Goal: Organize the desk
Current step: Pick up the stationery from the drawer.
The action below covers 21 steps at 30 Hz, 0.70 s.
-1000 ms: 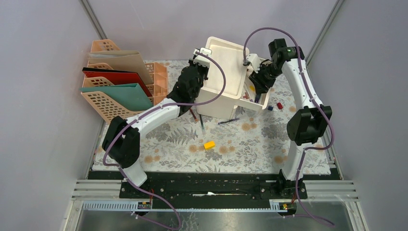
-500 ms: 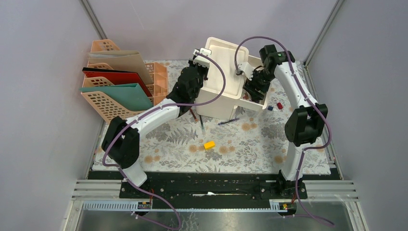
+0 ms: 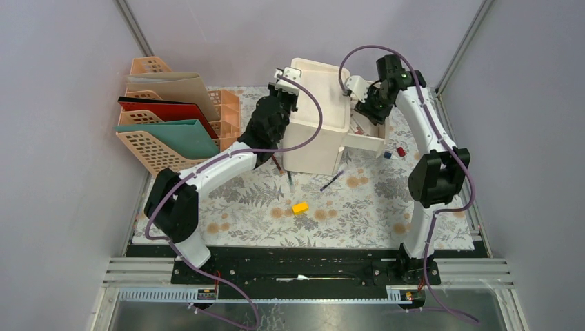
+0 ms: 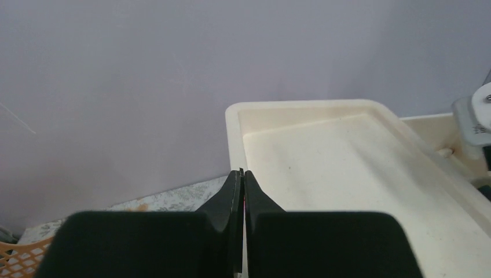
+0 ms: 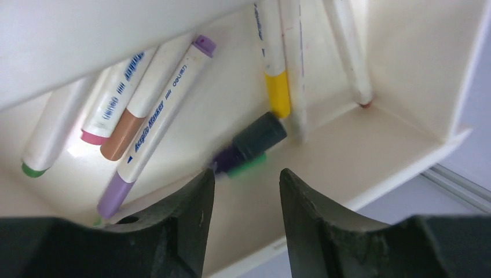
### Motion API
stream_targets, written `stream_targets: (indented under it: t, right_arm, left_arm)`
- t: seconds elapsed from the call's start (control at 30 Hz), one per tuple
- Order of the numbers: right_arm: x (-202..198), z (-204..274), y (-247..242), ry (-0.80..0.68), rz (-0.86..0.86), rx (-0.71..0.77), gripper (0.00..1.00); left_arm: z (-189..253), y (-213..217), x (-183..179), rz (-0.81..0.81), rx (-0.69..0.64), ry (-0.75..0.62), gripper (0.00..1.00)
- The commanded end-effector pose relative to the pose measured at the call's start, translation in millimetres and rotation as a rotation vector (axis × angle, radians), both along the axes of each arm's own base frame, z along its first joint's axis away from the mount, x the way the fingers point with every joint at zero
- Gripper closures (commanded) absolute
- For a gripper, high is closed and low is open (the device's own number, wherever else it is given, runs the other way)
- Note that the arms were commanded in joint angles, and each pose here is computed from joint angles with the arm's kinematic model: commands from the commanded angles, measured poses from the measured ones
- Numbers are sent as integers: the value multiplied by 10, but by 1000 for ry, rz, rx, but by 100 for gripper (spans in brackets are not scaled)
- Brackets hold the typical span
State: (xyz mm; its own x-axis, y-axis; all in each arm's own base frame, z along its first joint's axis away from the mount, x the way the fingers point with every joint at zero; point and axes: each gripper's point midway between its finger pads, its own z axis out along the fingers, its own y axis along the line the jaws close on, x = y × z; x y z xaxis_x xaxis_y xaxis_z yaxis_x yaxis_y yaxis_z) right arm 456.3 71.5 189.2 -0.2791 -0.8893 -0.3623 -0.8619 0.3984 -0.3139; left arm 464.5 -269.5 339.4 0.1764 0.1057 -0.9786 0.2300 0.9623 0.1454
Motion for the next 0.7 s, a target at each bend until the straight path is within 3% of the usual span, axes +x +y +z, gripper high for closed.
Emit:
stream_targets:
  t: [0.0,0.23,0.5,0.67]
  right_arm:
    - [233,177,-132,-85,-54,-21,49]
    - [256,268,-23,-50,-102,90,47]
    - [-89,361,144,94,-132,211,45]
    - [-134,292,110,150,-257,243,48]
  left_arm:
    - [581,39,-159,-28,-100,-139,100]
    - [565,36,-156,-28,-96,-135,100]
    - [569,44,-136,-19,-107,-129,100]
    - [606,17,-138,-31,-112,-131,100]
